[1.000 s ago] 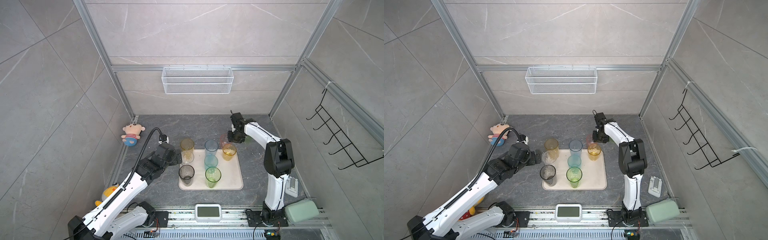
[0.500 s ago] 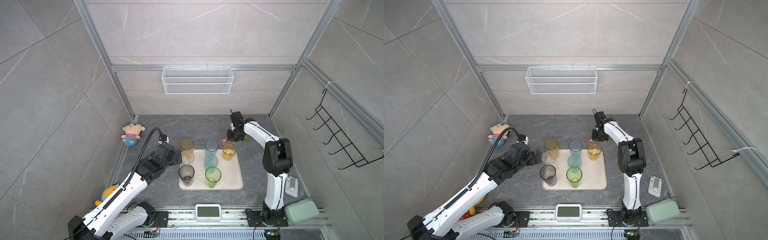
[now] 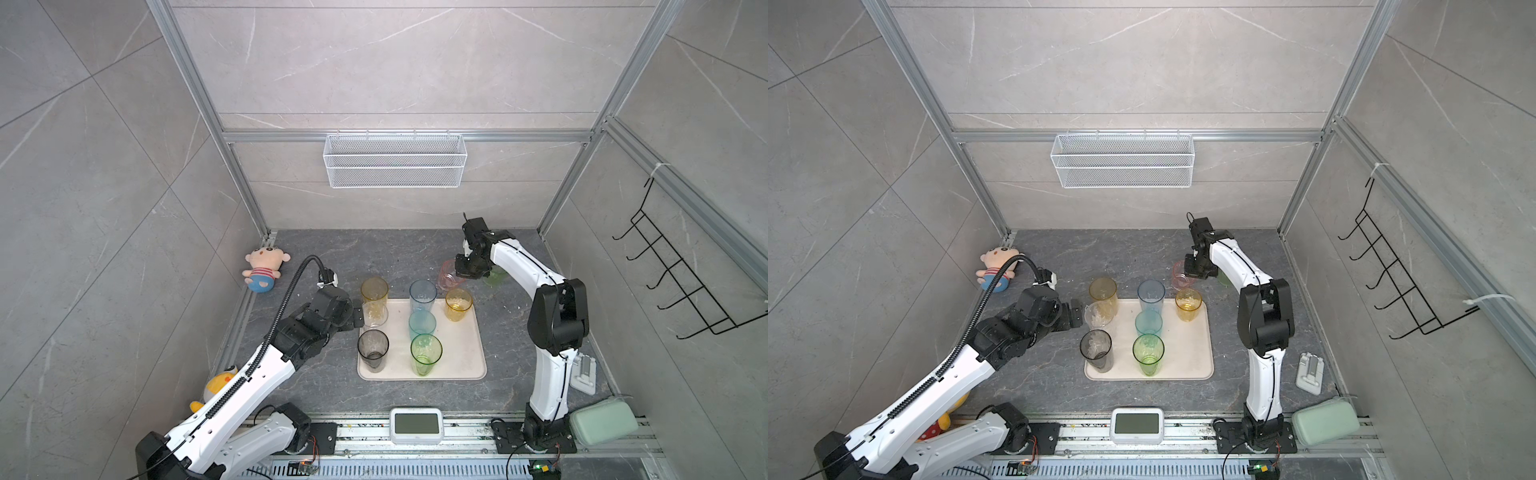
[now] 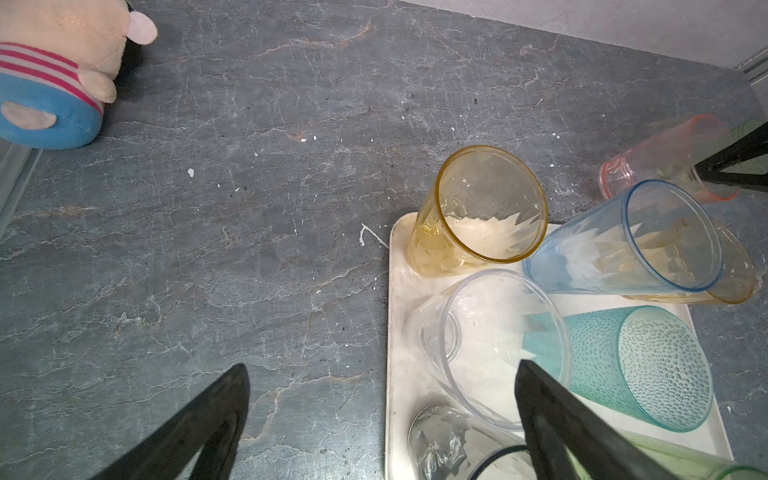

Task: Place the glasses into the tray
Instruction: 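Close the right gripper on the pink glass and lift it, then carry the pink glass onto the tray beside the yellow glass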

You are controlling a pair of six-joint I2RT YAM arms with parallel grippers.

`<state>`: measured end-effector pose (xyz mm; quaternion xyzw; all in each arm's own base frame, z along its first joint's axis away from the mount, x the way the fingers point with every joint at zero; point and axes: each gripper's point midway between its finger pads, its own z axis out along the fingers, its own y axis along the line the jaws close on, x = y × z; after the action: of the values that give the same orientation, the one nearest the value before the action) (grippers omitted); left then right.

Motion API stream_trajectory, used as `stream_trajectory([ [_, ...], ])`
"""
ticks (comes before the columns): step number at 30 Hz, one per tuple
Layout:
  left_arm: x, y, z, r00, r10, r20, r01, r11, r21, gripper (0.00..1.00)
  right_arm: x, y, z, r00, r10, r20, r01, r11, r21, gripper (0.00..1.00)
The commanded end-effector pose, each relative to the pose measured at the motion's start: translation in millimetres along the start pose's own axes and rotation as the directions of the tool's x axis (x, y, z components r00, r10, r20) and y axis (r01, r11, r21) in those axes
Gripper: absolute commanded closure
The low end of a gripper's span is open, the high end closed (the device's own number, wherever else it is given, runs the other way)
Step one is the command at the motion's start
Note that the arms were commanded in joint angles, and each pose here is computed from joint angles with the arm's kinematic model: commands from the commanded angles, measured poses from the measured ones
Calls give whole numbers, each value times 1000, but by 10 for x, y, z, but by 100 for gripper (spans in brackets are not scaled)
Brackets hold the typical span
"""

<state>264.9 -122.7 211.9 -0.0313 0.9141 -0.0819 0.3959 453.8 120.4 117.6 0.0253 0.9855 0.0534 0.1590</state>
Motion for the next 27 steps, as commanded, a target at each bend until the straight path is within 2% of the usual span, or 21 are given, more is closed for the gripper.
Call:
stream_trajectory([
  [1, -131, -37, -69, 999, -31, 42, 30, 999, 24, 0, -124, 27, -592, 995, -27, 97, 28, 1000, -14, 100],
  [7, -135, -64, -55, 999, -38, 39, 36, 999, 33, 0, -19, 4, -1027, 991, -39, 126, 42, 999, -24, 100],
  [16, -152, -80, -49, 998, -48, 44, 46, 998, 40, 0, 379, 45, -1584, 991, -42, 126, 52, 996, -76, 100],
  [27, -137, -132, 0, 998, -53, 33, 51, 997, 57, 0, 853, 76, -1934, 987, -107, 121, 114, 992, -46, 100],
])
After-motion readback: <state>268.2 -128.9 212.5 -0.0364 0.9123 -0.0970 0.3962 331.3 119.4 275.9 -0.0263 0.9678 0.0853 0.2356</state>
